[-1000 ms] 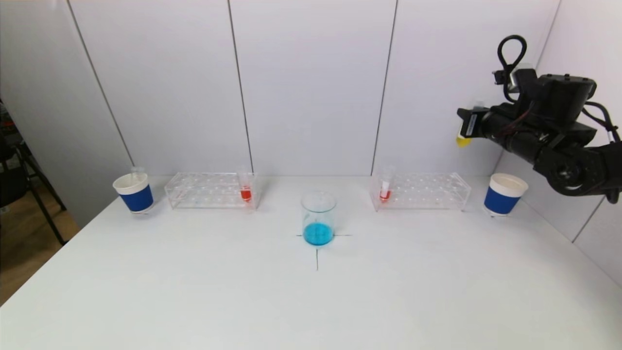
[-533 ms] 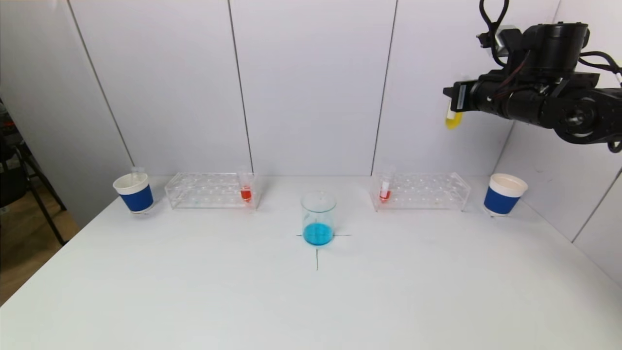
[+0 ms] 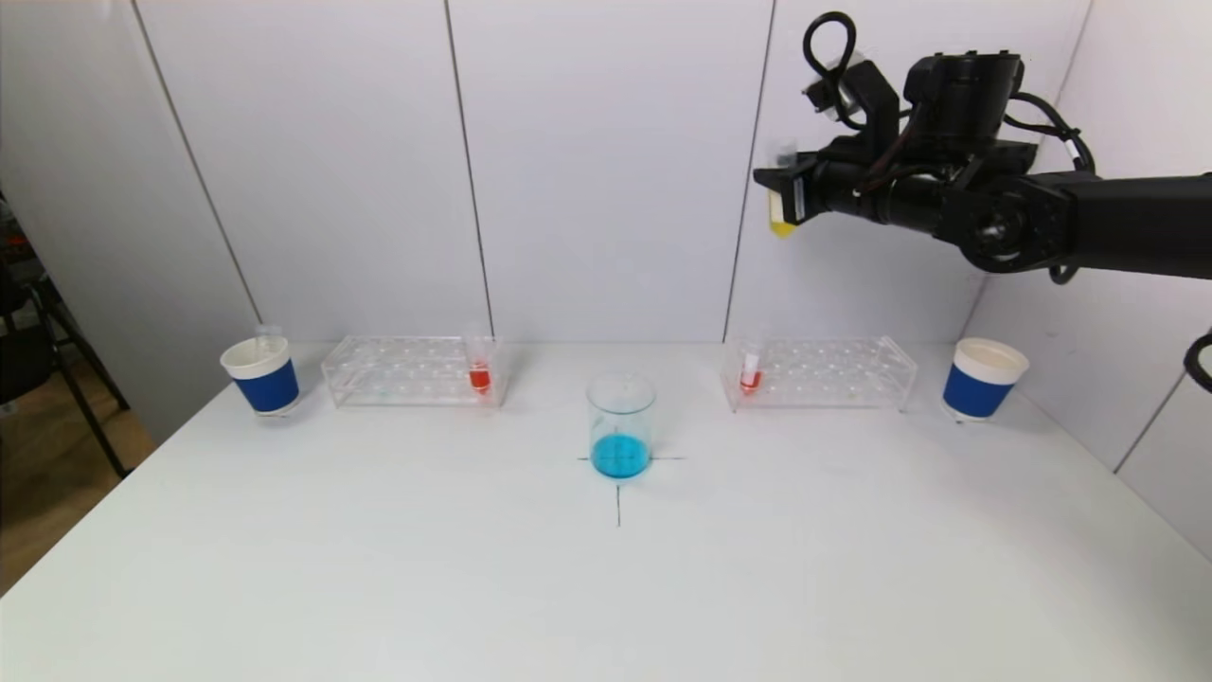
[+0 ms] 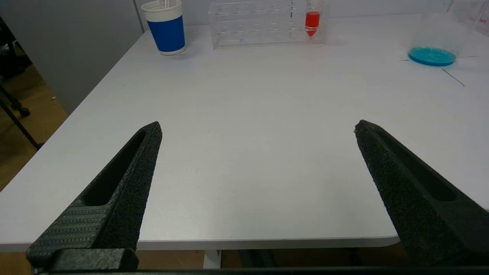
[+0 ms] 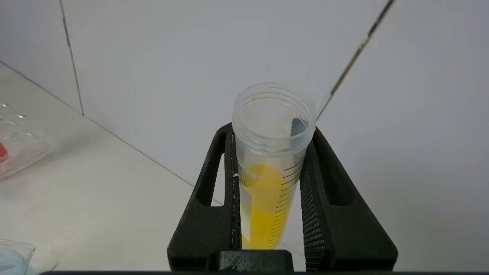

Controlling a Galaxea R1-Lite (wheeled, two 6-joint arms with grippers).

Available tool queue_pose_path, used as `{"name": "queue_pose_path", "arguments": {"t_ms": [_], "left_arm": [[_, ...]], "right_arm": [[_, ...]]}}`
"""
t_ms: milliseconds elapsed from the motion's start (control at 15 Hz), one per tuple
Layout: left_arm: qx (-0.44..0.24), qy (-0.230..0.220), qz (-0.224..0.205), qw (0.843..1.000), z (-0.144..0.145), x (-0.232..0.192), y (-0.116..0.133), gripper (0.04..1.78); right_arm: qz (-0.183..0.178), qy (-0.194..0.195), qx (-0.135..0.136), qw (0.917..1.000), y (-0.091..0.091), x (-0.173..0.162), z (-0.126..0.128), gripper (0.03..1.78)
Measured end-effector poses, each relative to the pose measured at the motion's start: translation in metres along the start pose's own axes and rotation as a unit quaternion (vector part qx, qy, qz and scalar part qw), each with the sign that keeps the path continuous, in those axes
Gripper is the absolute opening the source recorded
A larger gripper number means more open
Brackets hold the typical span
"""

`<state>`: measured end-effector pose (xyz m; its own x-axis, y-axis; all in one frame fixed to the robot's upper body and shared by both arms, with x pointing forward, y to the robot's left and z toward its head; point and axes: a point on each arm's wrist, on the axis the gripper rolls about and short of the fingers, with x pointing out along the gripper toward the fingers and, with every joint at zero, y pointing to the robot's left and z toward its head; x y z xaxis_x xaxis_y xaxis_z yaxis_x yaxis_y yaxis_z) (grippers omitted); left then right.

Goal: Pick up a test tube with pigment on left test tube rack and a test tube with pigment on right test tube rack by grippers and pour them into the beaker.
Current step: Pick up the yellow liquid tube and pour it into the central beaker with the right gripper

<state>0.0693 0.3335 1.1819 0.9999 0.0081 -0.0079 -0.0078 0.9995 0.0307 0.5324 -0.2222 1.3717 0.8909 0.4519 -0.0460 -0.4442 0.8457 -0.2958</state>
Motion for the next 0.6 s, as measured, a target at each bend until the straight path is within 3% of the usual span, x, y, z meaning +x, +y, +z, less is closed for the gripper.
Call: {"name": "queue_pose_path", "arguments": {"t_ms": [133,267,533,600], "left_arm": [[0.0,0.0,0.0,1.0,0.0,0.0,0.0,1.76],[0.0,0.0,0.0,1.0,0.0,0.0,0.0,1.76],[-0.001,0.0,0.0,1.0,0.0,0.0,0.0,1.76],[-0.001,0.0,0.0,1.0,0.0,0.0,0.0,1.76]], "right_arm": [[0.041,-0.024,-0.045,0.9979,0.012,0.014,0.003,0.5],[0.099,-0.044,-0.092,0.9898,0.034,0.029,-0.003,0.5],[0.173,-0.055,-0.122,0.9758,0.053,0.046,-0.026,0.5],[0.189,-0.06,-0.141,0.9699,0.054,0.049,-0.032,0.5]]}}
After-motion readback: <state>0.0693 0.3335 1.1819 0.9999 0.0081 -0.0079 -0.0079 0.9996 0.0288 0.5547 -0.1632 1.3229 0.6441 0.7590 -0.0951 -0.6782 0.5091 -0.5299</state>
